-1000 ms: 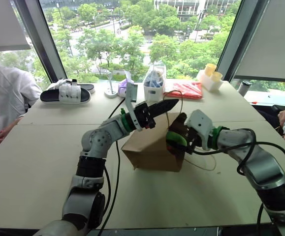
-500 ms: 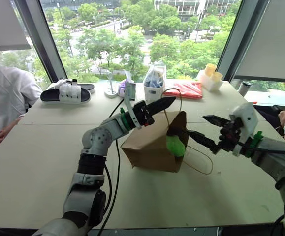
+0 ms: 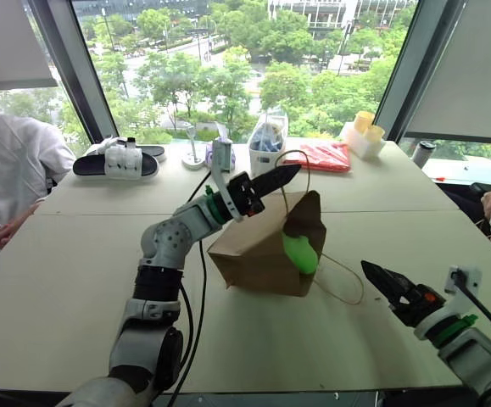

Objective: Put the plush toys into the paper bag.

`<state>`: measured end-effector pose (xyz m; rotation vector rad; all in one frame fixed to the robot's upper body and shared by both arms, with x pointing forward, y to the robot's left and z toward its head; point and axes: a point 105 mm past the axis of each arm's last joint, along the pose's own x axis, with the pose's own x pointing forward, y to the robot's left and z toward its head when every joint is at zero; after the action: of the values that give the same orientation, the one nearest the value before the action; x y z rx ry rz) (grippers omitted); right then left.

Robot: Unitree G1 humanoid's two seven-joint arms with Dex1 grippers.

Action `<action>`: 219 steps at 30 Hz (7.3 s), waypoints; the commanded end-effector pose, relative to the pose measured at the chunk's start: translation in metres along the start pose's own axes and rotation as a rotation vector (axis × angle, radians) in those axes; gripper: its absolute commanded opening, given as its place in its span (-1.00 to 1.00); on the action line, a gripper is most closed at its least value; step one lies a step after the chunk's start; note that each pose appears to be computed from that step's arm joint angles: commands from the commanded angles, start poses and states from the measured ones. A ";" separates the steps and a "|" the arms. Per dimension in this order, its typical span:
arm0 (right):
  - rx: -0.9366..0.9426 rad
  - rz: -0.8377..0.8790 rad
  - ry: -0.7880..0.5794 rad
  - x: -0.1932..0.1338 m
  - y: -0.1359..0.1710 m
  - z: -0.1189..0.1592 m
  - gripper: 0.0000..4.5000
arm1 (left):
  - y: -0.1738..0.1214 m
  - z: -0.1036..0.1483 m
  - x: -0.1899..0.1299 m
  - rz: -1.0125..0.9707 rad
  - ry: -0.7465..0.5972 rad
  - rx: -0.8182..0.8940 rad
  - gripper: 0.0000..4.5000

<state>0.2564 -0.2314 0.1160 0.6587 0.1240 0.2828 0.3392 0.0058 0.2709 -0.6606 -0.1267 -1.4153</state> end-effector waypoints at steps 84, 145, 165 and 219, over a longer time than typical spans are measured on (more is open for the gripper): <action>0.385 0.016 -0.102 0.022 -0.005 -0.027 -0.27 | -0.007 0.015 0.000 -0.011 -0.039 0.046 -1.00; 0.055 0.425 -0.034 -0.040 0.104 0.039 1.00 | -0.001 -0.004 -0.081 0.179 0.043 -0.045 0.99; -0.061 0.369 0.238 -0.015 0.080 -0.017 -0.99 | -0.012 -0.086 -0.089 0.115 0.462 0.318 1.00; 0.101 0.285 0.224 -0.054 0.046 -0.040 -1.00 | -0.006 -0.078 -0.020 -0.371 0.534 0.637 -0.99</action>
<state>0.1871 -0.1853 0.1072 0.7558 0.3083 0.6239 0.3048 -0.0208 0.1915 0.2468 -0.2190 -1.7210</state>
